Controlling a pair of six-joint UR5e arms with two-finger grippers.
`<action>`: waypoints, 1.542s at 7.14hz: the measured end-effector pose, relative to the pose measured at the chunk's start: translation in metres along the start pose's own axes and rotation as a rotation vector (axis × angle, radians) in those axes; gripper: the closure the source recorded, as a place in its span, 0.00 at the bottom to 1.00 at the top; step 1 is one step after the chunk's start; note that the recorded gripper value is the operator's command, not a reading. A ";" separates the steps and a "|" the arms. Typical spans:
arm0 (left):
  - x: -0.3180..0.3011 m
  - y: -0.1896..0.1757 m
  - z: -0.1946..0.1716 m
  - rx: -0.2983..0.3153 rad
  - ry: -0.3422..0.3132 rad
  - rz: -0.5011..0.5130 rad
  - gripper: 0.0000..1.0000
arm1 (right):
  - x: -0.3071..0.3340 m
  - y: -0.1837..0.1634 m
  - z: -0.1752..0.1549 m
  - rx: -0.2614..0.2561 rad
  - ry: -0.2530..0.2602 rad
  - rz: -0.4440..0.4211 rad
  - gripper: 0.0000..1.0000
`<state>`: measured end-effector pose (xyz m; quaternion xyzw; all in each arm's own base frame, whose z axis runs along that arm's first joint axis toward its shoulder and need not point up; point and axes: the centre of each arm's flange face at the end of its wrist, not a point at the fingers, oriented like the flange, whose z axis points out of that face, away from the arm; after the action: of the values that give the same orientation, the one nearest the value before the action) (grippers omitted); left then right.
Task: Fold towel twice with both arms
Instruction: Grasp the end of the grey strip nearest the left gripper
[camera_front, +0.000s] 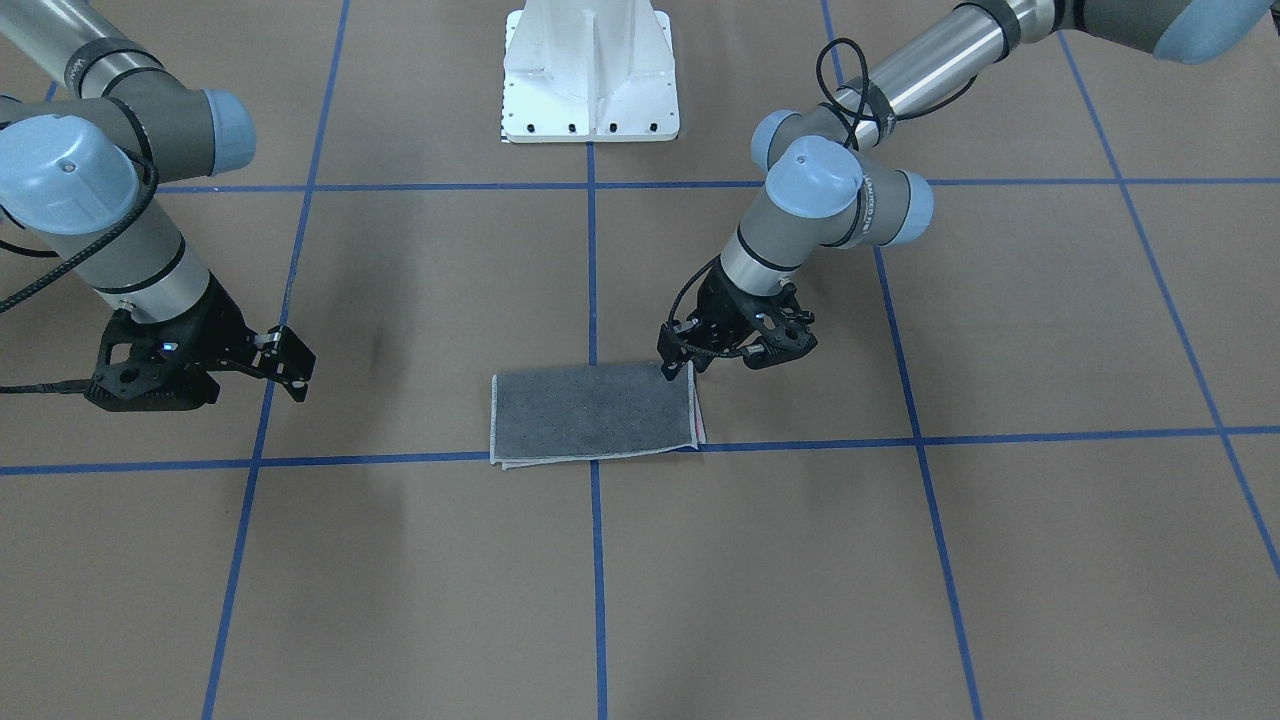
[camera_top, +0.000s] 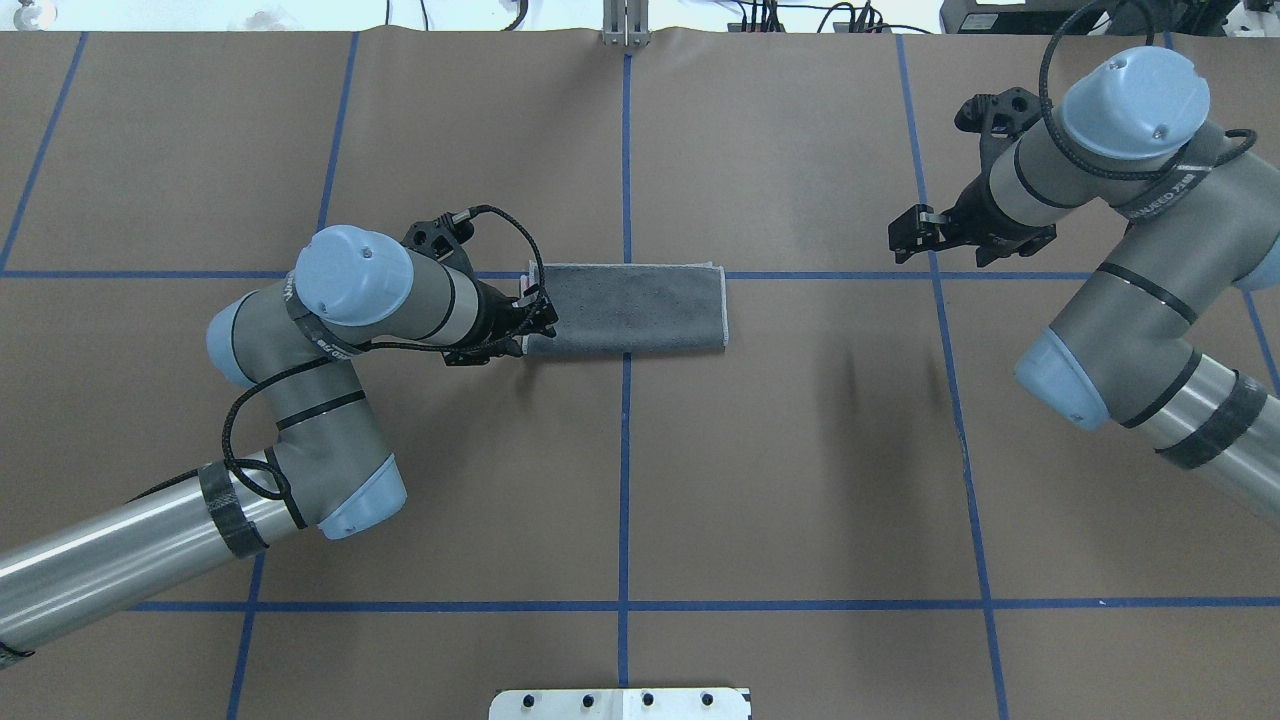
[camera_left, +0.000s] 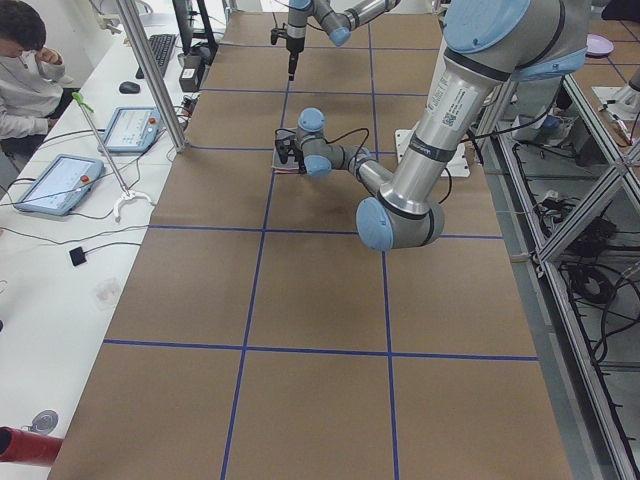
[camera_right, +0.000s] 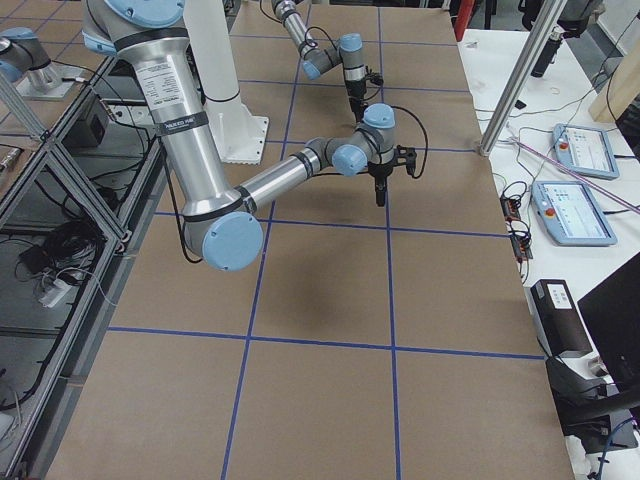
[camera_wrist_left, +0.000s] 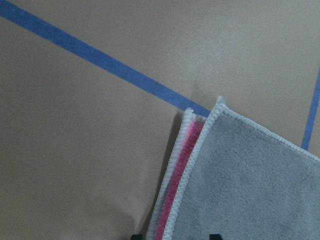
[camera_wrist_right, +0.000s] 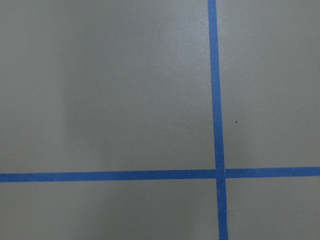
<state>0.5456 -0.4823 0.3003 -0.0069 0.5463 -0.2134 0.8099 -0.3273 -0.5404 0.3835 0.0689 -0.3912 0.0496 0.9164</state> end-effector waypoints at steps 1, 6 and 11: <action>-0.001 0.000 0.000 -0.001 -0.002 0.000 0.45 | 0.000 0.000 0.000 0.000 0.000 0.000 0.00; -0.004 0.000 0.001 -0.001 -0.005 0.002 0.74 | 0.000 0.000 0.000 0.001 0.000 0.000 0.00; -0.005 -0.001 0.000 0.000 -0.005 0.008 0.86 | -0.001 0.000 -0.002 0.003 -0.003 -0.002 0.00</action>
<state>0.5441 -0.4812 0.3048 -0.0055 0.5444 -0.2102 0.8120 -0.3267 -0.5397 0.3814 0.0707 -0.3923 0.0492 0.9158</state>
